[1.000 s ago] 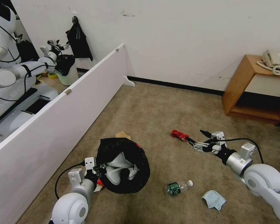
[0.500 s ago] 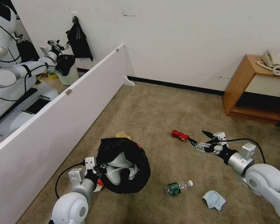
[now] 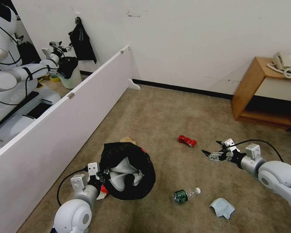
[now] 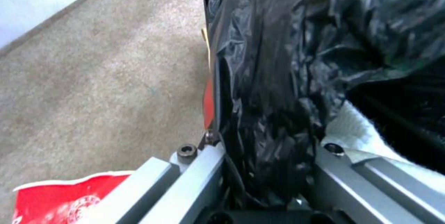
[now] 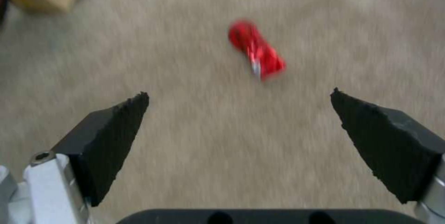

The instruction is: Pick up the trash bin, then pick up the garbage from the floor and place it into the trash bin.

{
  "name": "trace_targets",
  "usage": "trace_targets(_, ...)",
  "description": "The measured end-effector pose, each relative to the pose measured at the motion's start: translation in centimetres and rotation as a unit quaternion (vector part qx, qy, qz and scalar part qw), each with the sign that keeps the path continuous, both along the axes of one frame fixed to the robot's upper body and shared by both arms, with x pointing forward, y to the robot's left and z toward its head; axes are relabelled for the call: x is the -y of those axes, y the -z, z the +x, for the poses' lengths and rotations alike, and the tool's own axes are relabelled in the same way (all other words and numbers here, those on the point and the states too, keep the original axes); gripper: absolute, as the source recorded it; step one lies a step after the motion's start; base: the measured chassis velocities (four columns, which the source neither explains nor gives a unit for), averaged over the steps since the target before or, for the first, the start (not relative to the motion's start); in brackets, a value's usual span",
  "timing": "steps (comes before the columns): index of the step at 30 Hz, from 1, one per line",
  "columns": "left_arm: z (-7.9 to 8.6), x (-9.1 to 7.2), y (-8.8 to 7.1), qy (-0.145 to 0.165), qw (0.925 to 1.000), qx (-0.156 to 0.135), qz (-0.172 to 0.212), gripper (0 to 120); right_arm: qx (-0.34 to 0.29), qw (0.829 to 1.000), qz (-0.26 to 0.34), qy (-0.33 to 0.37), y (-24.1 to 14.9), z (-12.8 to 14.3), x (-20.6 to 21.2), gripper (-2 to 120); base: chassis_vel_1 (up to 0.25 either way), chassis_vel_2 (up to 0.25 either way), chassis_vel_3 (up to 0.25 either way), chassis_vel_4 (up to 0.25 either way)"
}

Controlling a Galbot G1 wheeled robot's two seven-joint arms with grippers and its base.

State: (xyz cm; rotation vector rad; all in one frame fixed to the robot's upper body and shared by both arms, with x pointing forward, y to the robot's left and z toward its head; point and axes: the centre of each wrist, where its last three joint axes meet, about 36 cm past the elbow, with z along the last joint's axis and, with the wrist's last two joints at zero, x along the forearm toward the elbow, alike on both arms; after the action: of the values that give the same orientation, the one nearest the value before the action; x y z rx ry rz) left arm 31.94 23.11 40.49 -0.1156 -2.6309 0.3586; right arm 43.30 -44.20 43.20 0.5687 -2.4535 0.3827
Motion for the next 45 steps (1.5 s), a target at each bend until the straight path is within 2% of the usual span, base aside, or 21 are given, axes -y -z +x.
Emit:
trace_targets(12,0.3,0.6,0.4,0.006,0.9999,0.010,-0.013,0,-0.078,0.996,-0.035,0.016,0.2,-0.3,2.5,100,0.000,0.000,0.000,0.000)
trace_targets(17,0.2,0.7,0.4,0.006,0.9998,0.011,-0.016,0,-0.098,0.994,-0.036,0.010,0.6,0.1,2.7,100,0.000,0.000,0.000,0.000)
trace_targets(22,0.2,0.8,0.5,0.004,0.9998,0.011,-0.018,0,-0.130,0.991,-0.021,0.001,3.0,0.9,1.8,100,0.000,0.000,0.000,0.000)
trace_targets(27,0.3,0.8,0.4,0.004,0.9998,0.013,-0.018,0,-0.146,0.989,-0.009,-0.002,3.8,1.2,1.3,100,0.000,0.000,0.000,0.000)
trace_targets(40,1.2,0.6,1.0,0.015,0.9997,0.009,-0.018,0,-0.241,0.970,0.006,0.023,5.9,-0.4,2.4,100,0.000,0.000,0.000,0.000)
trace_targets(45,1.2,0.5,0.9,0.016,0.9997,0.010,-0.018,0,-0.256,0.966,0.002,0.027,6.5,-0.8,2.5,100,0.000,0.000,0.000,0.000)
